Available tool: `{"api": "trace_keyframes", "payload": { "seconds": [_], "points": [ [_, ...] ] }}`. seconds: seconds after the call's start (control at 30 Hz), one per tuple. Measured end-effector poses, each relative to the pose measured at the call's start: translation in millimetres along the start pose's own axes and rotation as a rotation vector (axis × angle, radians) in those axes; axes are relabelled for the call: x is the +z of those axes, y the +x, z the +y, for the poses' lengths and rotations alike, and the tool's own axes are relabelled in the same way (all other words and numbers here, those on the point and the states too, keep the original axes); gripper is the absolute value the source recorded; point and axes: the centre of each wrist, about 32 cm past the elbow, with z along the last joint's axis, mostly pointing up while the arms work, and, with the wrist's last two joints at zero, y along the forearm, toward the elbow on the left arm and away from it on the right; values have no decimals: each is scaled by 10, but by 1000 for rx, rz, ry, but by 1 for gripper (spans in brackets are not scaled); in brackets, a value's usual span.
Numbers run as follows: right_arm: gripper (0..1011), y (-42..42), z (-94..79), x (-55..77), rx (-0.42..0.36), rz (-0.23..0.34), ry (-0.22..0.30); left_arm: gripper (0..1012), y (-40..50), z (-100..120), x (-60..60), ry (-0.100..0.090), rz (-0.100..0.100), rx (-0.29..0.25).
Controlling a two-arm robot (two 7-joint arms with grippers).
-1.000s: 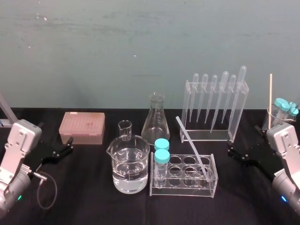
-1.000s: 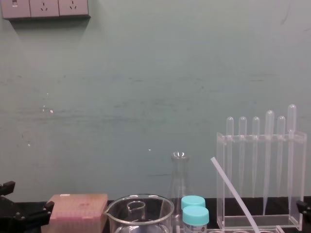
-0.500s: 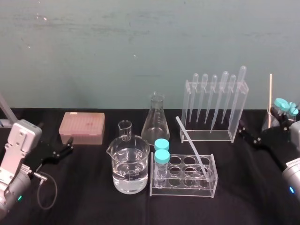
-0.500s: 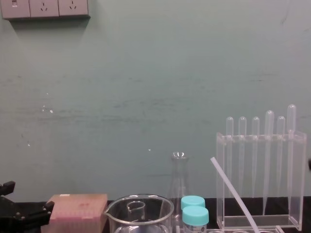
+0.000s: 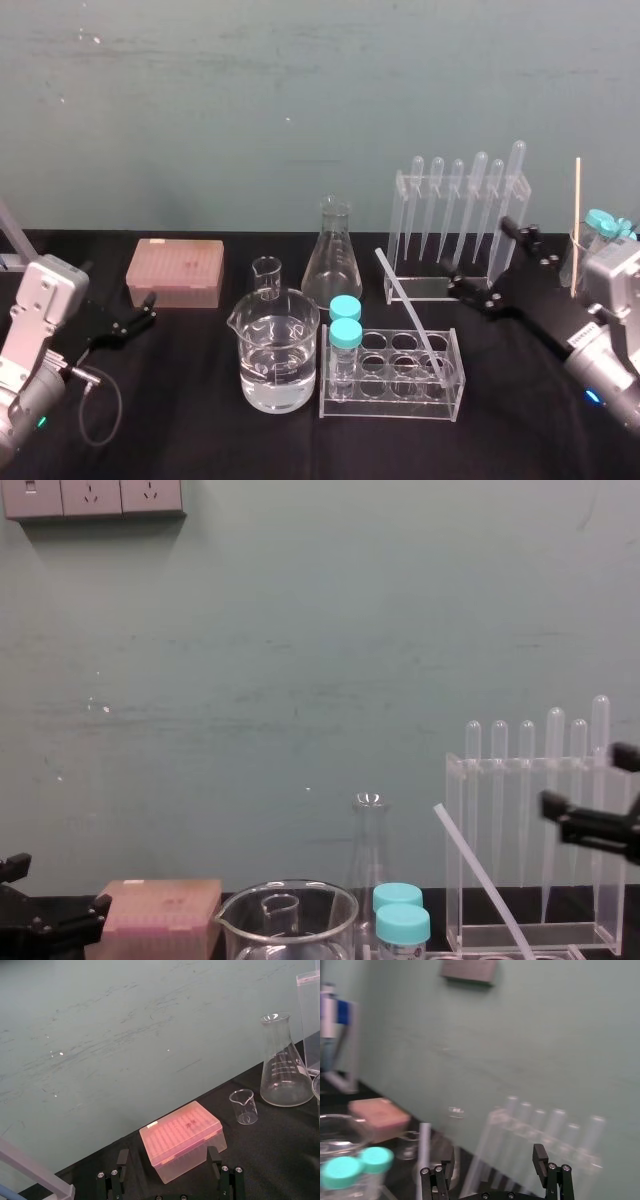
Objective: Pick up the stirring rod with one hand, then place it down.
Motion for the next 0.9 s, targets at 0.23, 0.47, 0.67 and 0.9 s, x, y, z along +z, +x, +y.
{"api": "trace_keyframes", "payload": {
  "seconds": [0.23,0.47,0.67,0.9],
  "points": [
    [1002,32,173,29,157,50,-26,1000,0,0,0,0,0,0],
    [1002,121,338,44,256,156,-83,1000,0,0,0,0,0,0],
    [1002,214,464,31,316,273,-159,1000,0,0,0,0,0,0],
    [1002,319,599,24,350,341,-190,1000,0,0,0,0,0,0]
  ]
}}
